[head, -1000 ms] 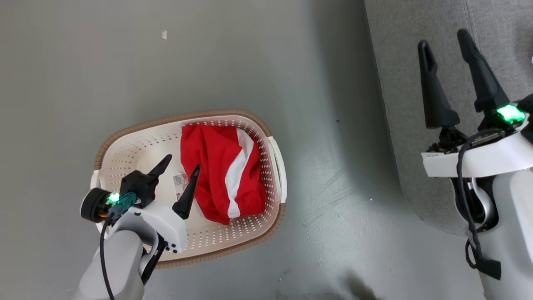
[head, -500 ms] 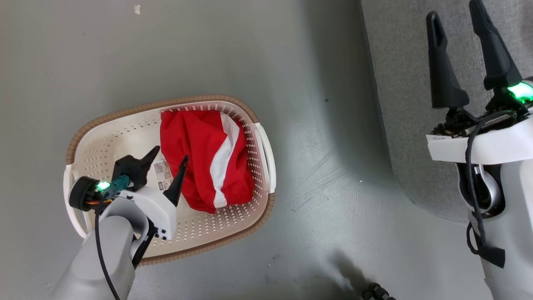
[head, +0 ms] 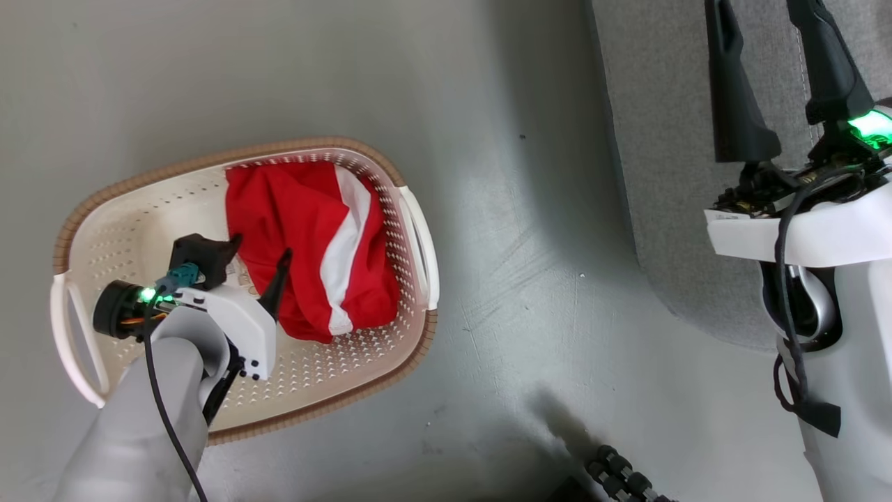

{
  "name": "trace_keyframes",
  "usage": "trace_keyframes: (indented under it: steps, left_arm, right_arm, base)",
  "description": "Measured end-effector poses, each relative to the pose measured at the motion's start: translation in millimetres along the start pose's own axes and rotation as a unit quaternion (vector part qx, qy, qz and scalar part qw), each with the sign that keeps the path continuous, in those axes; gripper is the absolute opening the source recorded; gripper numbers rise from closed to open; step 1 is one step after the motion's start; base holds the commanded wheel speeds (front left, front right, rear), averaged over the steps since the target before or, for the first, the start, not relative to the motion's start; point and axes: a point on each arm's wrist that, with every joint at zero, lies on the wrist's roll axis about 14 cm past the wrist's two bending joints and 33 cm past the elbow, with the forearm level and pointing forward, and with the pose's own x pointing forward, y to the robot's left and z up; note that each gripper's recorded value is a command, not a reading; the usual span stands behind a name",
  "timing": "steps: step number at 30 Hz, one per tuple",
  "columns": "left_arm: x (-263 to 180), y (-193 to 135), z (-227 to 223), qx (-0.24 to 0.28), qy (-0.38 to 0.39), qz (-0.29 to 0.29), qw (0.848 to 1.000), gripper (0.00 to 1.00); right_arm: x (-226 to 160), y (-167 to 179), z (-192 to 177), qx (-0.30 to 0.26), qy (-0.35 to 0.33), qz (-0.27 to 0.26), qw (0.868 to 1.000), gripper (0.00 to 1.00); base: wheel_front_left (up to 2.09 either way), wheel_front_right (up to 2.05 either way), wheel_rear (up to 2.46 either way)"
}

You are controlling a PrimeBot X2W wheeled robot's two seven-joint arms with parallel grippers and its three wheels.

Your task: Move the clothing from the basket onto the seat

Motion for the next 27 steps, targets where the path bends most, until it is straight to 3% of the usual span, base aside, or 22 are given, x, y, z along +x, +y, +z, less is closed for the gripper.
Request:
trace_keyframes:
  steps: [13, 27]
  left_arm:
    - [27, 3, -28, -0.004, 0.064, -0.013, 0.998, 1.0]
    - [50, -16, -47, 0.012, 0.105, -0.052, 0.993, 1.0]
  right_arm:
    - [4, 3, -15, -0.005, 0.013, 0.006, 1.0, 1.0]
    - [9, 3, -26, -0.005, 0.02, 0.008, 1.0, 1.0]
  base:
    - [0.0, 0.0, 0.0]
    - [0.0, 0.0, 0.0]
